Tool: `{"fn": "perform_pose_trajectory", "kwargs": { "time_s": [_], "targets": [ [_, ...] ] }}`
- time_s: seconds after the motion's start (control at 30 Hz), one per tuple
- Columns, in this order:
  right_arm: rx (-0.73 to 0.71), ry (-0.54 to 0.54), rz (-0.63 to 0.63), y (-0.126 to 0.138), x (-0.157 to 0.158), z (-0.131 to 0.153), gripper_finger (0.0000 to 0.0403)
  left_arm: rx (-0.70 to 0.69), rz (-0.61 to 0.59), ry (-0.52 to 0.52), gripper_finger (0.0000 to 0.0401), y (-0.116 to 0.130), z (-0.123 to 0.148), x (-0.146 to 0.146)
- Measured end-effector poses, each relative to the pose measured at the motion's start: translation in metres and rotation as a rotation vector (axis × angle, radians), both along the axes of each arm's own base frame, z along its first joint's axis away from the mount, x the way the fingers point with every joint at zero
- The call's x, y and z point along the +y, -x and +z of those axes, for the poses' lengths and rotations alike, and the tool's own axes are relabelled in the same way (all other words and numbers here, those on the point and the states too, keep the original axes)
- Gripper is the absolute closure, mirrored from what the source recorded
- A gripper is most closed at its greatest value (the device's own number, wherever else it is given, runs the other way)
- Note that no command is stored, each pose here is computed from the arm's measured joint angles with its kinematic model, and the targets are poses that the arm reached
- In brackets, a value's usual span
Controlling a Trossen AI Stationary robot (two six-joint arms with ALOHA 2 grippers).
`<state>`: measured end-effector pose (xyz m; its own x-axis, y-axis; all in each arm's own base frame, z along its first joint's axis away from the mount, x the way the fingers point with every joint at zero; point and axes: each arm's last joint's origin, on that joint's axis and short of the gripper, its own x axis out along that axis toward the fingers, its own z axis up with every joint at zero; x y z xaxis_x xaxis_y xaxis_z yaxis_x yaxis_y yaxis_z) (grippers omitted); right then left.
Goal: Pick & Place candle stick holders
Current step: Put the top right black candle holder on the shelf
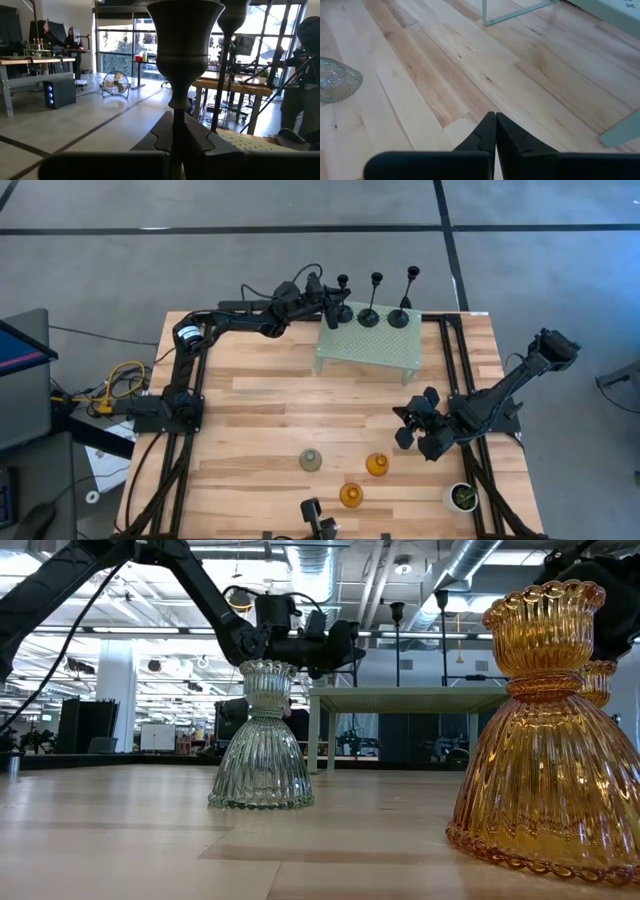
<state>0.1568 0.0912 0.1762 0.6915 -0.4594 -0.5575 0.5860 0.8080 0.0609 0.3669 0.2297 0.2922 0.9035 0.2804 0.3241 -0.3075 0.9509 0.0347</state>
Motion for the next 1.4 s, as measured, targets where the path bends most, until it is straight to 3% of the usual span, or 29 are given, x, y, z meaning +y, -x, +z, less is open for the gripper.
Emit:
{"fn": "perform_pose_trajectory", "kwargs": {
  "time_s": [0.4,0.73,1.4],
  "targets": [
    [0.001,0.001,0.0,0.0,0.0,0.0,0.0403,0.013,-0.002,0.012,0.0384,-0.001,-0.001,-0.001],
    [0.002,0.0,0.001,0.0,0.0,0.0,0.0403,0.019,0.018,0.029,0.0355,-0.001,-0.002,0.0],
    [0.01,-0.005,0.005,0.0,0.0,0.0,0.0403,0.028,-0.001,0.054,0.0227,0.004,0.01,-0.004]
  ]
}}
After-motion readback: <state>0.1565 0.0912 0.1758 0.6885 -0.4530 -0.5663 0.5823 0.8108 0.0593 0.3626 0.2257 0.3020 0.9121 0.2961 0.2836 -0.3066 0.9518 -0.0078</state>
